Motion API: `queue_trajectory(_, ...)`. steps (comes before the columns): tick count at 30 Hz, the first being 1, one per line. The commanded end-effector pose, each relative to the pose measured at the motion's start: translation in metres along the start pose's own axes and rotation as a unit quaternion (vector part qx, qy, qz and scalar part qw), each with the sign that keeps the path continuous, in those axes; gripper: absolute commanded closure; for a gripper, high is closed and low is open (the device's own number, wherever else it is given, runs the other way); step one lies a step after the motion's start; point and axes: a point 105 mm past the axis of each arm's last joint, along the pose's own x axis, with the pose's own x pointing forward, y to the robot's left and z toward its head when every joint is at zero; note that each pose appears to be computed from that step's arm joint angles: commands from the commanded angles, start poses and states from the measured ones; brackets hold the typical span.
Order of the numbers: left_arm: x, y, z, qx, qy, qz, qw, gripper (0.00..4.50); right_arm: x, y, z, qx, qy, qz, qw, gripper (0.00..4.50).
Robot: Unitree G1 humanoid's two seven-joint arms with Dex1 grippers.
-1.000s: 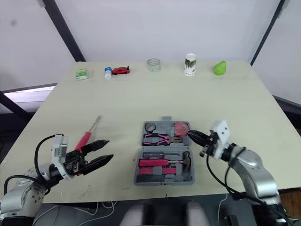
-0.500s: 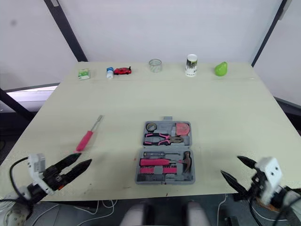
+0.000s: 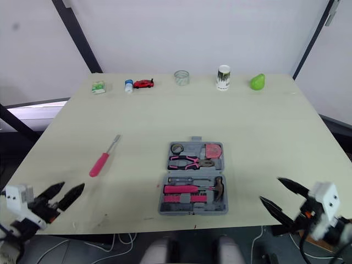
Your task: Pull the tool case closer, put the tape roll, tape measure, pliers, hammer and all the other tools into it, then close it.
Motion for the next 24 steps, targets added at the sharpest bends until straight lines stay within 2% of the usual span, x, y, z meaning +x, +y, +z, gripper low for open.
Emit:
queue_trajectory(1,0.022,0.0,0.021,0.031,0.031,0.032,0.999,0.0,0.025,0.016,0.03,-0.023,-0.032,0.069,0.997,0.1)
queue_trajectory(4,0.043,-0.014,0.034,0.035,0.051,0.009,0.998,0.0,0.042,0.027,0.047,-0.037,-0.046,0.119,0.991,0.1)
queue_trajectory(7,0.071,-0.017,0.046,0.07,0.088,0.04,0.993,0.0,0.06,0.045,0.066,-0.064,-0.059,0.191,0.978,0.1)
queue_trajectory(12,0.093,-0.021,0.048,0.074,0.135,0.077,0.985,0.0,0.074,0.054,0.08,-0.081,-0.068,0.234,0.966,0.1)
queue_trajectory(17,0.108,-0.01,0.039,0.07,0.176,0.136,0.972,0.0,0.079,0.052,0.081,-0.084,-0.059,0.24,0.965,0.1)
queue_trajectory(24,0.116,-0.011,0.018,0.058,0.205,0.135,0.968,0.0,0.082,0.05,0.082,-0.086,-0.059,0.236,0.966,0.1)
